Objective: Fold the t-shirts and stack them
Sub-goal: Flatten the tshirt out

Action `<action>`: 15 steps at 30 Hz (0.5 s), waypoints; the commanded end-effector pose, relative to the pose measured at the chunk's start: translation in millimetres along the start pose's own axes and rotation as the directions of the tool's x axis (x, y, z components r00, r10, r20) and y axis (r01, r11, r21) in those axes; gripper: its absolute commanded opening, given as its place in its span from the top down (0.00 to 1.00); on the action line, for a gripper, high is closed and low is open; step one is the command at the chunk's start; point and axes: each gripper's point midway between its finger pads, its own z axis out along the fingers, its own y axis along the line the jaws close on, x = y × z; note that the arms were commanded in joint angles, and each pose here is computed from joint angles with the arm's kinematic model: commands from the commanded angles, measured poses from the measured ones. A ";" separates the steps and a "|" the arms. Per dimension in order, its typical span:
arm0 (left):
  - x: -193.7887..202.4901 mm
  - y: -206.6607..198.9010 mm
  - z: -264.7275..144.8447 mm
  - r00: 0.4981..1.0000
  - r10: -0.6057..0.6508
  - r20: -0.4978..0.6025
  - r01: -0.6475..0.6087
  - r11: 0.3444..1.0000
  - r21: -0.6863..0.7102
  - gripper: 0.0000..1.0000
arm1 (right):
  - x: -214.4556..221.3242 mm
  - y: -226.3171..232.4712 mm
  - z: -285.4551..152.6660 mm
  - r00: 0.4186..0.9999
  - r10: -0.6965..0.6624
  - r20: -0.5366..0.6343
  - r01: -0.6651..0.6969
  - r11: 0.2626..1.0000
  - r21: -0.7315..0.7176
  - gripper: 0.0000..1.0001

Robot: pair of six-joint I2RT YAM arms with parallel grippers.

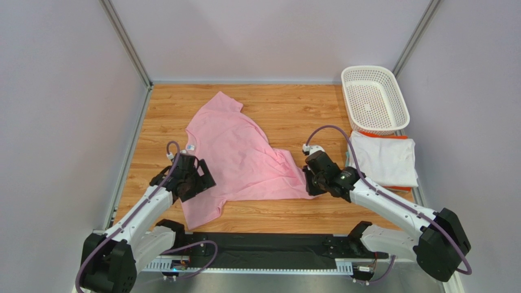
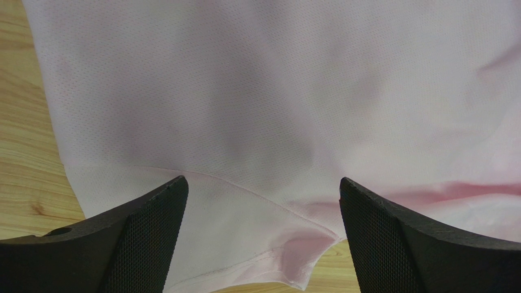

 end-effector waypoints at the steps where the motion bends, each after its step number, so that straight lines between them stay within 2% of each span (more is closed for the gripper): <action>1: -10.2 -1.5 -4.2 1.000 -0.003 0.027 0.004 1.000 -0.020 0.00 | -1.1 -39.2 -8.4 0.991 0.124 0.054 -0.133 0.962 0.238 0.85; 3: -11.2 -0.1 -3.9 1.000 -0.002 0.029 0.003 1.000 -0.030 0.00 | 1.3 -39.5 -9.0 0.990 0.135 0.030 -0.138 0.958 0.253 0.78; 7: -12.4 1.0 -3.6 0.999 -0.002 0.034 0.003 0.999 -0.038 0.00 | 8.2 -44.9 -5.6 0.989 0.149 0.014 -0.147 0.947 0.286 0.78; 8: -12.1 1.6 -3.4 0.999 -0.002 0.033 0.003 0.999 -0.041 0.00 | 10.8 -44.9 -5.3 0.988 0.155 0.004 -0.150 0.946 0.289 0.75; 9: -12.5 1.8 -3.7 0.999 0.000 0.034 0.002 0.999 -0.042 0.00 | 12.4 -43.9 -5.1 0.988 0.157 -0.004 -0.149 0.947 0.283 0.66; 15: -13.5 4.5 -3.0 0.999 0.001 0.038 0.001 0.998 -0.060 0.00 | 23.9 -42.9 -8.4 0.986 0.165 -0.018 -0.155 0.953 0.261 0.75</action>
